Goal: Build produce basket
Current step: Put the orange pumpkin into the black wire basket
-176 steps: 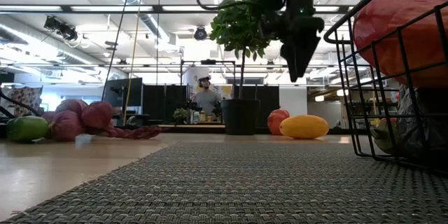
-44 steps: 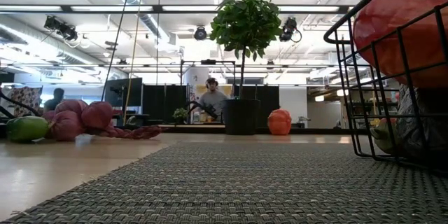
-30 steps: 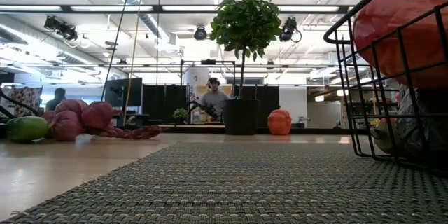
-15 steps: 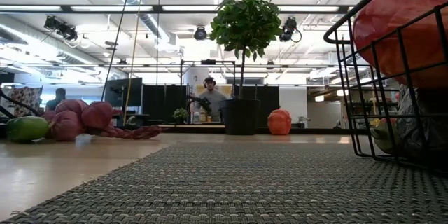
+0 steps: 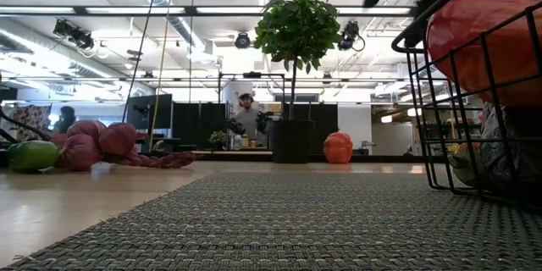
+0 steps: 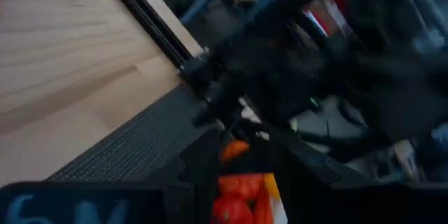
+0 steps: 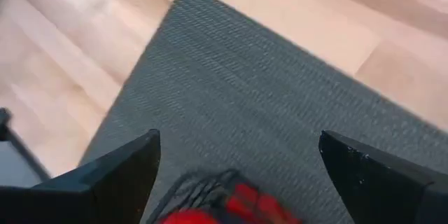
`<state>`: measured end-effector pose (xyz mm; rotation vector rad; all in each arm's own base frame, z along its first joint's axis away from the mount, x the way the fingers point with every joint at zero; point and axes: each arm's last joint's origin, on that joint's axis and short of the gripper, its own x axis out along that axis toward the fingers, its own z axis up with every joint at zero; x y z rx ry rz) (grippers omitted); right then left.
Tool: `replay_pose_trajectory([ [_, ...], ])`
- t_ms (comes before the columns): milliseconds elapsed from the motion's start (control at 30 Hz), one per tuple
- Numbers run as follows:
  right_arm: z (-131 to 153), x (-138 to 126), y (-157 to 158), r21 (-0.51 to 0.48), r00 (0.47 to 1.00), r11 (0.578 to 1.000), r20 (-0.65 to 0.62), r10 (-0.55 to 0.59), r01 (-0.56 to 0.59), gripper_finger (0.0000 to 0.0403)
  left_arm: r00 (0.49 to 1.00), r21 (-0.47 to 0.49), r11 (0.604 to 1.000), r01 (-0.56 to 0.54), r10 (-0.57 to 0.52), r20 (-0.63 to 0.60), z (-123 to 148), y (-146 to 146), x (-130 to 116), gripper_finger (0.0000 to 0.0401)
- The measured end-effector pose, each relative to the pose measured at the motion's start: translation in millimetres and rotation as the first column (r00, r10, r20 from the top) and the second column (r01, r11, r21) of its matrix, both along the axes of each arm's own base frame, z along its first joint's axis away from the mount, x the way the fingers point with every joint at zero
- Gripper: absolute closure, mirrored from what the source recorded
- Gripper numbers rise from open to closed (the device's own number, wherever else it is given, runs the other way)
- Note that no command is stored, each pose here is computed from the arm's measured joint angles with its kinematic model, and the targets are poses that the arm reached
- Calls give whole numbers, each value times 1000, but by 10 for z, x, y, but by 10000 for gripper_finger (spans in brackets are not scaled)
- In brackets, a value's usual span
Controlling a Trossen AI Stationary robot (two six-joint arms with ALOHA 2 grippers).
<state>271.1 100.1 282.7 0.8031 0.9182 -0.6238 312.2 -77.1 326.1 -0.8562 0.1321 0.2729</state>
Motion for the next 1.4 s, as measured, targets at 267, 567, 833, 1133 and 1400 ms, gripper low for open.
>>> replay_pose_trajectory([
  [267, -38, 189, -589, -65, 998, 997, -55, 25, -28, 12, 998, 44, 997, 56, -56, 4, 108, 201, -52, 268],
  [567, -65, 207, -1166, -87, 964, 968, -150, 220, -235, 35, 998, 80, 996, -51, 47, 49, 239, 561, -97, 268],
  [833, -47, 193, -1609, -124, 942, 937, -131, 309, -325, 54, 988, 42, 990, -134, 131, 81, 263, 794, -86, 268],
  [1133, -165, 208, -1997, -123, 924, 919, -134, 359, -375, 54, 972, -56, 981, -184, 191, 140, 303, 916, -85, 268],
  [1400, -385, 154, -2170, -174, 907, 896, -196, 374, -407, 54, 969, -76, 980, -184, 194, 154, 313, 912, -83, 268],
])
